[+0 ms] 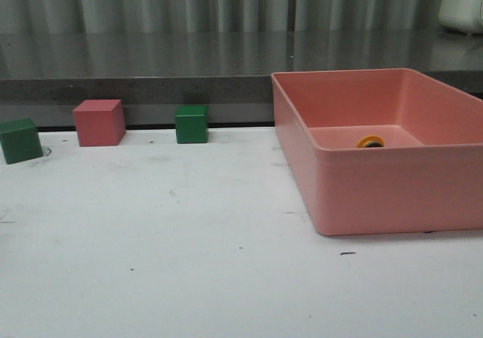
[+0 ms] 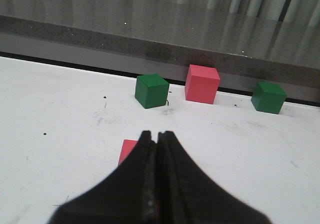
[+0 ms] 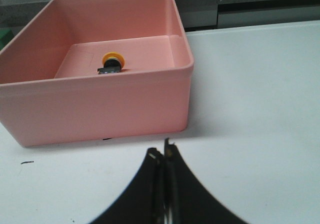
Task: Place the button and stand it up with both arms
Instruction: 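Move the right gripper over the pink bin toward the yellow button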
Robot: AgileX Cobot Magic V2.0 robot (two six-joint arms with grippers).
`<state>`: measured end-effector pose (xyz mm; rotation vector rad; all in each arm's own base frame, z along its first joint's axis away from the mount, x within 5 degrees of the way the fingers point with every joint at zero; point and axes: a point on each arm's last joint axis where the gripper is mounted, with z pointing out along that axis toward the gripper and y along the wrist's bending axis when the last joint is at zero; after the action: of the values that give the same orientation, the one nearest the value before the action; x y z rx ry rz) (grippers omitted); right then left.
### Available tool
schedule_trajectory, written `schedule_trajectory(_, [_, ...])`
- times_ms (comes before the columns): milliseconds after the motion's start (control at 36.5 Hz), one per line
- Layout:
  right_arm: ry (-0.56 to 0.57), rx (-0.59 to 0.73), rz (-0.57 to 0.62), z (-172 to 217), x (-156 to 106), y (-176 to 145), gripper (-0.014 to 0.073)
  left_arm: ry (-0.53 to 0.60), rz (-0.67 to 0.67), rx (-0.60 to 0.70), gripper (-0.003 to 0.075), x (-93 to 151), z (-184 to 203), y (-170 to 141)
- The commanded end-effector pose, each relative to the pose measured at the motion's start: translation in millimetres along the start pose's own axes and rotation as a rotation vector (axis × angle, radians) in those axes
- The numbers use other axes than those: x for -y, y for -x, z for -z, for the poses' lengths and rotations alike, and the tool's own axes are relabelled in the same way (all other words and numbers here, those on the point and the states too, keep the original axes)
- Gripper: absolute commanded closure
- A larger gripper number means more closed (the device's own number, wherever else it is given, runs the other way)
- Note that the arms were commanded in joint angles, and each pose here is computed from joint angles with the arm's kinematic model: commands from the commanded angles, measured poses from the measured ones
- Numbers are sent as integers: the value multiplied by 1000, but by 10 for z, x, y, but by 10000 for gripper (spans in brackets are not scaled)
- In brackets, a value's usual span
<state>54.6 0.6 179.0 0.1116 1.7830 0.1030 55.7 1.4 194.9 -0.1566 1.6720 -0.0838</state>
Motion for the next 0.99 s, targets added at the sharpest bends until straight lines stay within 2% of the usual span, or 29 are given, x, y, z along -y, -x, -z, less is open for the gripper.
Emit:
schedule_trajectory(0, [6,88,14,18,-8,80,664,-10,10,92,740,3,15,49])
schedule_trajectory(466, [14,146,14,25,-15,133,664,-10,10,92,740,3,15,49])
schedule_trajectory(959, [14,148,13,25,-15,135,664,-10,10,102,741,3,16,58])
